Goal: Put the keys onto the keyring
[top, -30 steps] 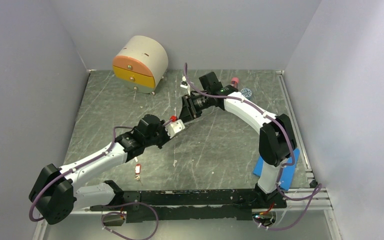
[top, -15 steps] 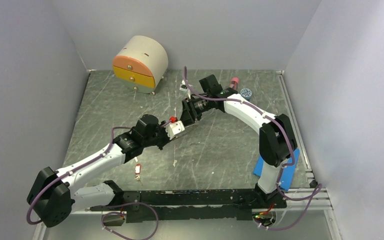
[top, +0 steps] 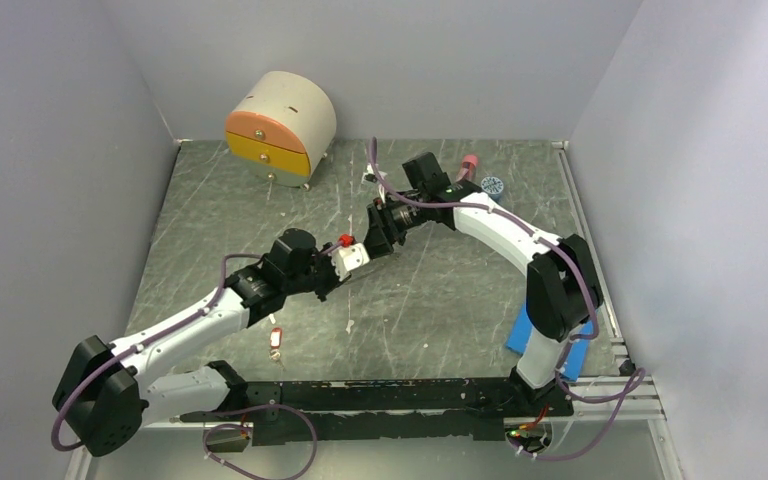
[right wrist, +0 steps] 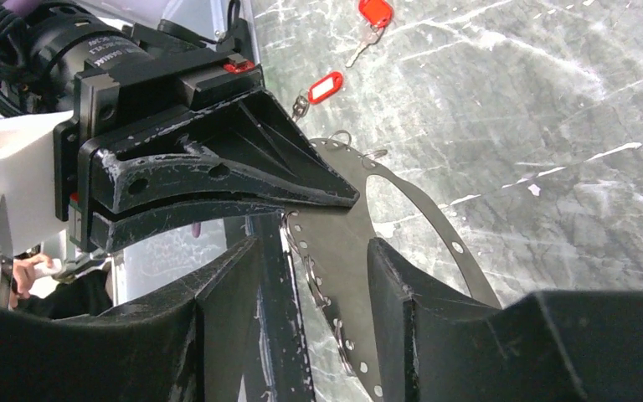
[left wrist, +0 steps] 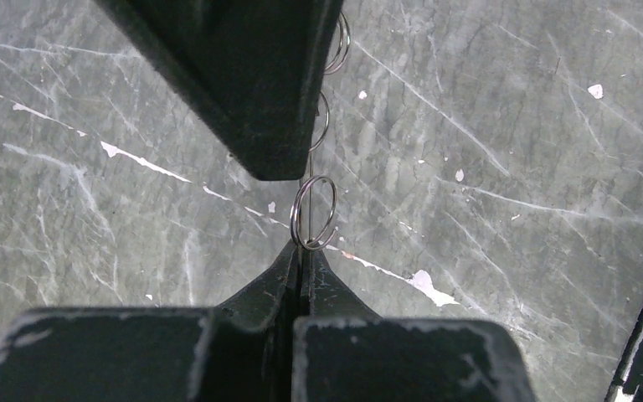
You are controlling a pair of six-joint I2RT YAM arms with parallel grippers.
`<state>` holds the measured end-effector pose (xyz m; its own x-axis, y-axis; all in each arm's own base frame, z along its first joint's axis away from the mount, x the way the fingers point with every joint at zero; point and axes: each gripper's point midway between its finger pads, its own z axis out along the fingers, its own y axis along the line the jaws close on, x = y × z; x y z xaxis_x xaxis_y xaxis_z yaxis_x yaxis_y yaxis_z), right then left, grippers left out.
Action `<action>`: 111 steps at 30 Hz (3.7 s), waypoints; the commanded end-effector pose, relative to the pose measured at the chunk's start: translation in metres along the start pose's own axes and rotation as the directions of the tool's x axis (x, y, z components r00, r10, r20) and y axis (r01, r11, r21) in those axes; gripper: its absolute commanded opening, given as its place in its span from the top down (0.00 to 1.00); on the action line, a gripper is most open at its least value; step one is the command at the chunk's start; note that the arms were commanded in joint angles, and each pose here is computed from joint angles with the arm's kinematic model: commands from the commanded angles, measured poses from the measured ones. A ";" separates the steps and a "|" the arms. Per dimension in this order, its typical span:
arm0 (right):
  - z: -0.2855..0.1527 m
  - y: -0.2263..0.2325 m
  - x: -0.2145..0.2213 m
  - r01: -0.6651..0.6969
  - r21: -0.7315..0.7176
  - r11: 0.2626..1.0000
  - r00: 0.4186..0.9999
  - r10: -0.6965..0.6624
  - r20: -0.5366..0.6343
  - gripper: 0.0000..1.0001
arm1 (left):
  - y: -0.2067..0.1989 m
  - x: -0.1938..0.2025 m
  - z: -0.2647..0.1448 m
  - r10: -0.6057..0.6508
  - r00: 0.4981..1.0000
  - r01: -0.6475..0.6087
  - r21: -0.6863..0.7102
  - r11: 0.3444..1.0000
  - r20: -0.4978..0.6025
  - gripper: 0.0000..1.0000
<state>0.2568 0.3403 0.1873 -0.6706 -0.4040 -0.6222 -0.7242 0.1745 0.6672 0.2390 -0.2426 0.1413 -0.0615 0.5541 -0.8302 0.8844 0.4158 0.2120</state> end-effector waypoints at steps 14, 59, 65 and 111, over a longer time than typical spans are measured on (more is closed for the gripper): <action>-0.013 0.019 -0.012 0.200 0.011 0.980 0.977 -0.200 0.076 0.83 | -0.004 -0.025 -0.006 0.019 0.994 -0.022 0.025 0.999 0.106 0.97; 0.003 0.011 -0.031 0.074 0.130 0.989 0.997 -0.073 -0.011 1.00 | 0.012 -0.002 0.001 0.068 0.996 -0.070 -0.025 0.997 -0.048 0.97; 0.012 -0.004 -0.024 -0.062 0.143 0.988 0.995 0.072 -0.067 0.98 | 0.012 0.000 0.000 0.084 0.995 -0.085 -0.021 0.996 -0.059 0.97; -0.077 -0.019 -0.021 -0.101 0.362 0.927 0.942 -0.029 0.336 0.13 | 0.005 -0.014 0.024 -0.409 0.907 0.416 -0.070 0.906 0.099 0.97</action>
<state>0.2959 0.2751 0.2141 -0.6957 -0.0901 -0.7127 -0.6416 0.5243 0.5599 0.2482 -0.2581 0.1183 -0.4179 0.3366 -0.8438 0.7467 0.6564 -0.1080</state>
